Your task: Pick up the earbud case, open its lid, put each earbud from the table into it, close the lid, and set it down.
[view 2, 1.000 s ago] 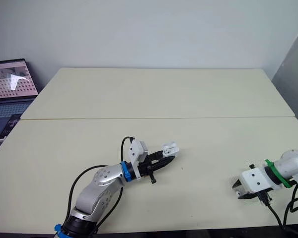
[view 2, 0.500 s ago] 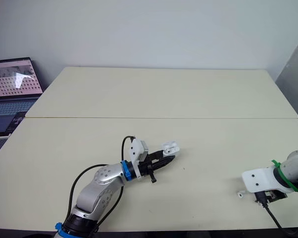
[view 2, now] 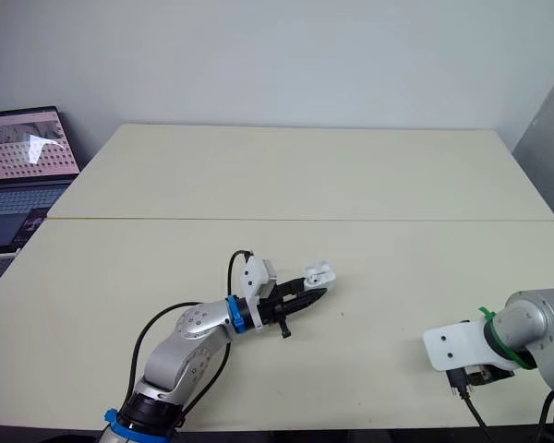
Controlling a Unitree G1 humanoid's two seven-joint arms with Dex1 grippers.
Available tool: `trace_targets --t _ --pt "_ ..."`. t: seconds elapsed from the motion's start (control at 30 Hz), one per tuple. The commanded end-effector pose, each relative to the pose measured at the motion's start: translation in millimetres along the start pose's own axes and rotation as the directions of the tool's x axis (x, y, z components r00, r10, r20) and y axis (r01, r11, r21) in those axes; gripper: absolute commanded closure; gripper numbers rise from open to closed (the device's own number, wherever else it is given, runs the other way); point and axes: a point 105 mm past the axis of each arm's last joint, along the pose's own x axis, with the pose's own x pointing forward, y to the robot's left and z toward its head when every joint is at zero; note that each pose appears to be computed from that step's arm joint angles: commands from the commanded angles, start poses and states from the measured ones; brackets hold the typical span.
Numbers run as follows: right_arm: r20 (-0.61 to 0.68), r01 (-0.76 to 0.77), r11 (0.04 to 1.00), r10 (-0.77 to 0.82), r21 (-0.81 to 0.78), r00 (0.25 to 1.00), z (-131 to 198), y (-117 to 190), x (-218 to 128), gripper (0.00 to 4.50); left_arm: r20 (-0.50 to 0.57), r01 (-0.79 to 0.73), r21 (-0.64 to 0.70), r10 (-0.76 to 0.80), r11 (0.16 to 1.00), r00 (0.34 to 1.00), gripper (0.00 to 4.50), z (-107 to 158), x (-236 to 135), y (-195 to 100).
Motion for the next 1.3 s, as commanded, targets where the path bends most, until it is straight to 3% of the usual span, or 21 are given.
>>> trace_targets --t 0.03,1.1,1.2,1.3 --pt "-0.011 0.040 0.999 -0.040 -0.012 0.999 1.0 -5.8 -1.6 1.74 0.028 0.003 0.034 -0.004 0.999 1.000 3.72 8.4 0.8 -0.7" --pt "0.029 0.034 0.991 -0.038 0.129 0.999 13.5 -6.5 2.3 1.74 0.028 0.002 0.037 -0.003 0.999 1.000 3.72 7.4 0.3 -1.2" --pt "0.027 0.033 0.991 -0.036 0.129 0.999 13.3 -6.3 2.9 2.34 0.028 0.001 0.036 -0.002 0.999 1.000 3.72 7.6 0.7 -1.4" --pt "0.026 0.033 0.991 -0.036 0.130 0.999 13.3 -6.4 2.9 3.44 0.028 0.001 0.036 -0.002 0.999 1.000 3.72 7.4 0.6 -1.7"
